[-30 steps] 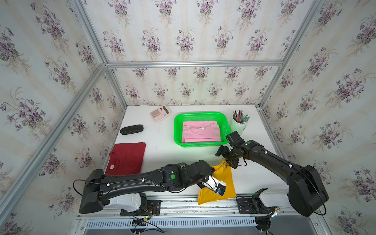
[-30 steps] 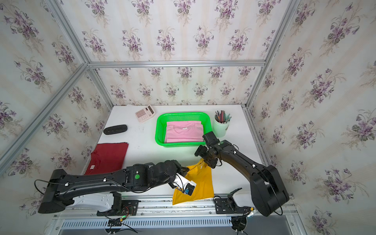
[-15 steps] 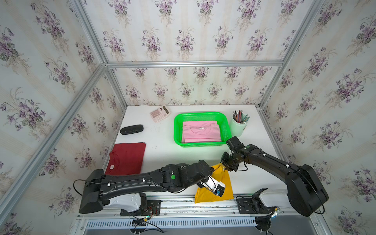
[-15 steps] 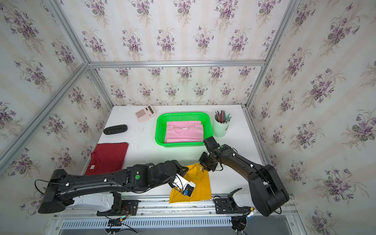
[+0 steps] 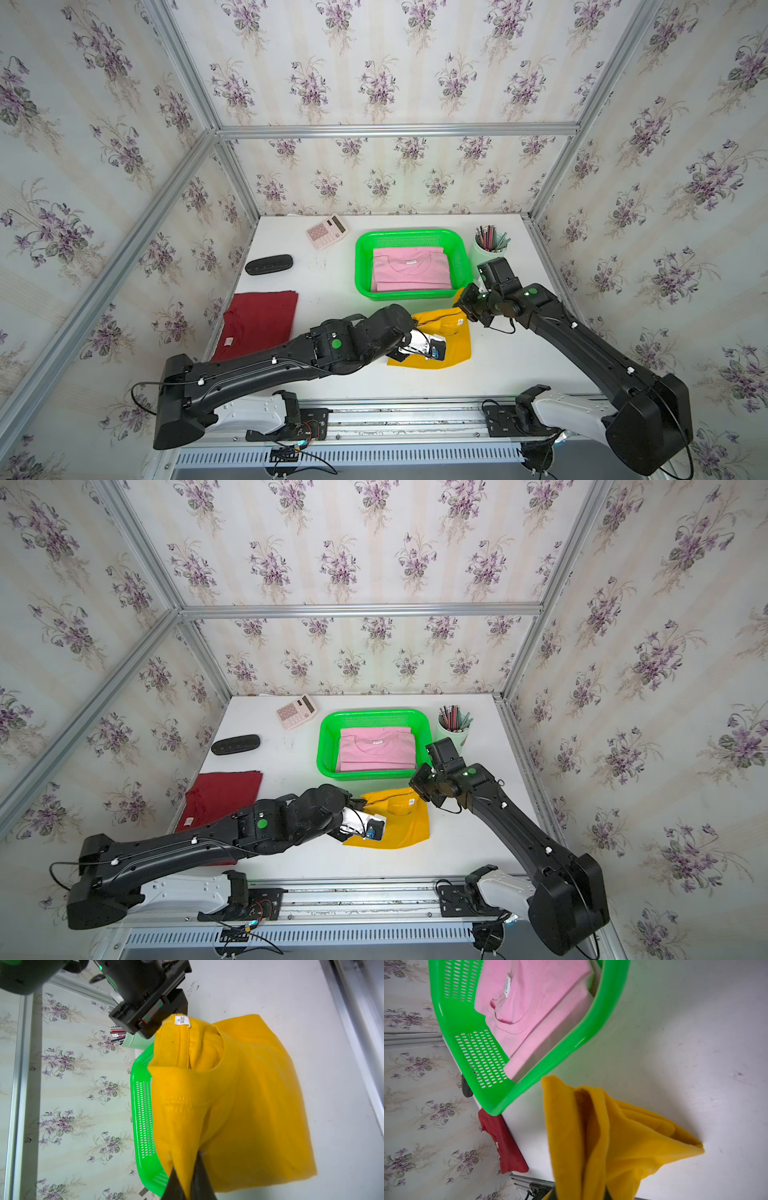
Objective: Put the folded t-shirts into the basket
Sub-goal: Pick up the T-shirt from the center of the board, then place the T-shirt in the bin.
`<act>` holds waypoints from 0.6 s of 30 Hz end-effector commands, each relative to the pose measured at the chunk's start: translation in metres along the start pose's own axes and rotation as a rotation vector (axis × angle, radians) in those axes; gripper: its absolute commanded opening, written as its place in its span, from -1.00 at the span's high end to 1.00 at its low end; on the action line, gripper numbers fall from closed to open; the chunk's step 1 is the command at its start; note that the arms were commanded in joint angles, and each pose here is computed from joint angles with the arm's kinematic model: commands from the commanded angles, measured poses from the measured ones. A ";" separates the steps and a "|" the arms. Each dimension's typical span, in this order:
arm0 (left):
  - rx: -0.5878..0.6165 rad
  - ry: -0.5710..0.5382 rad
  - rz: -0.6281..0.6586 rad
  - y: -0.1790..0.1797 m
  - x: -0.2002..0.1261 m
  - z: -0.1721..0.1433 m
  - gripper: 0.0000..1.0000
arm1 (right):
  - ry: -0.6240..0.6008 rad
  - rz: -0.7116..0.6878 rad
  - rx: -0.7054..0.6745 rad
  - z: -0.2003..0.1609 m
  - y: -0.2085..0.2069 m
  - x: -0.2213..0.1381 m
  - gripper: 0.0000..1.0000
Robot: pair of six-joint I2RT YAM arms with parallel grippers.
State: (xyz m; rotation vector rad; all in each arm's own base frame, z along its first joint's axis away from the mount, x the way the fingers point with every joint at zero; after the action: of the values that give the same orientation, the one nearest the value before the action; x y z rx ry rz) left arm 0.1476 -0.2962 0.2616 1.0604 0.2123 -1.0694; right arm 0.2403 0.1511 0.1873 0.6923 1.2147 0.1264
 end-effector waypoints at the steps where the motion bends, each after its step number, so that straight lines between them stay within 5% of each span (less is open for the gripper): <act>1: -0.110 -0.002 0.044 0.016 -0.004 0.001 1.00 | -0.074 -0.018 0.019 0.012 0.005 -0.013 1.00; 10: -0.368 0.069 0.123 0.072 -0.003 -0.026 1.00 | -0.267 0.046 0.023 0.055 0.048 -0.048 1.00; 18: -0.468 0.102 0.094 0.111 0.017 -0.045 1.00 | -0.299 0.034 0.050 0.091 0.081 -0.034 1.00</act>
State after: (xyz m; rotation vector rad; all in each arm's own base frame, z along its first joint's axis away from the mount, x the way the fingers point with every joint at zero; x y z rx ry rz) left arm 0.2565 -0.2677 0.3032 0.7006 0.3956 -0.8127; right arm 0.3168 0.1648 0.2684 0.7458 0.9610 0.0746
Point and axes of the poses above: each gripper's point midway between its finger pads, its own x axis out along the fingers, its own y axis along the line the jaws close on, z = x × y, the point moved 4 cm from there along -x, back along the fingers, and after that the axes turned 11 degrees about -x, right-handed, at the moved point
